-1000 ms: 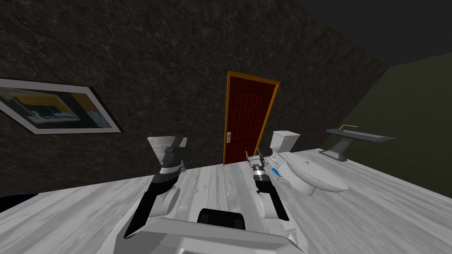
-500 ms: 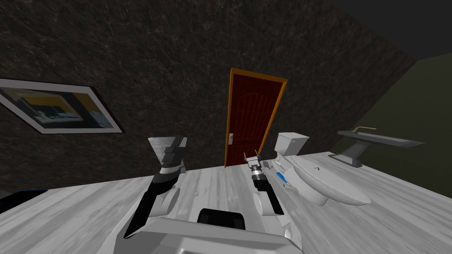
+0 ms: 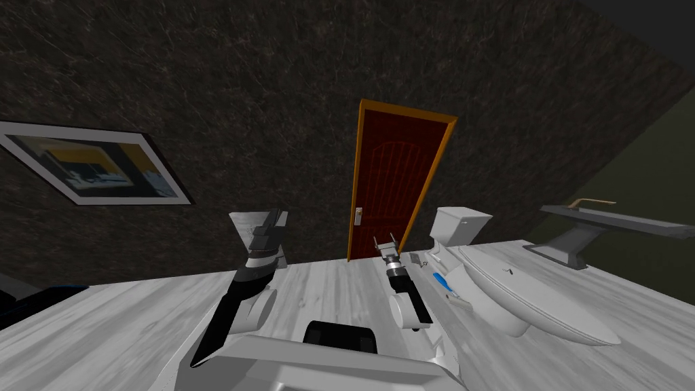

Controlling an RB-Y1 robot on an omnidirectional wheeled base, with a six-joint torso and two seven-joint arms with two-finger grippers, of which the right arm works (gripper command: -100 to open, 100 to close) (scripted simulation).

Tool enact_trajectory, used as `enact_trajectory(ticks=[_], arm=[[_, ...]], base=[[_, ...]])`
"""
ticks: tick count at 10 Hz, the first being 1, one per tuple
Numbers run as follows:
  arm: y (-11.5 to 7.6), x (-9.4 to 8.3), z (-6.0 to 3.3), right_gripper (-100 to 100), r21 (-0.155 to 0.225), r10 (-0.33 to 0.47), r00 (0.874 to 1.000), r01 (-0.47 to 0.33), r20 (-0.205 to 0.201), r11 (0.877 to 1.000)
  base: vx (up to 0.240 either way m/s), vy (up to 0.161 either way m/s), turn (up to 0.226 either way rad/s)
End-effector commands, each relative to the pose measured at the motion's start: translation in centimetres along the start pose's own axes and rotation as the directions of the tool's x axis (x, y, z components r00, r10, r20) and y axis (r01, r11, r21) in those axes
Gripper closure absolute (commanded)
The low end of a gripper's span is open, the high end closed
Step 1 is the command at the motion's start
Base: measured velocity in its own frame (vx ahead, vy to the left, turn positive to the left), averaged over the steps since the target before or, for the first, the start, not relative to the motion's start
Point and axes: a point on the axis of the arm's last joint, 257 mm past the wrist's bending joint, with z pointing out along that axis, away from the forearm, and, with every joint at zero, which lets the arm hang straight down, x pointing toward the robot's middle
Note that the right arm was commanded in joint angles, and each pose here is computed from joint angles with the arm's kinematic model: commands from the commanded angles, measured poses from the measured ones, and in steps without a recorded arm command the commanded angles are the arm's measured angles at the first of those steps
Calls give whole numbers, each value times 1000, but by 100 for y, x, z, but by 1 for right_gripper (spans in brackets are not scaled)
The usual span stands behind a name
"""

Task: Pull the door open

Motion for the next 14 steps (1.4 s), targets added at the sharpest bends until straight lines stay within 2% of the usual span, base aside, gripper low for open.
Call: enact_trajectory(ticks=[1,4,7,14], arm=[[-48,-101,26,-100,13,47,999,-48,18,999],[-115,-280,51,-100,29,123,991,-125,52,992],[-169,-451,71,-100,38,193,977,-197,87,980],[-250,-799,100,-100,37,327,931,-337,162,941]], base=[[106,16,57],[103,28,56],[99,-1,55],[98,14,48]])
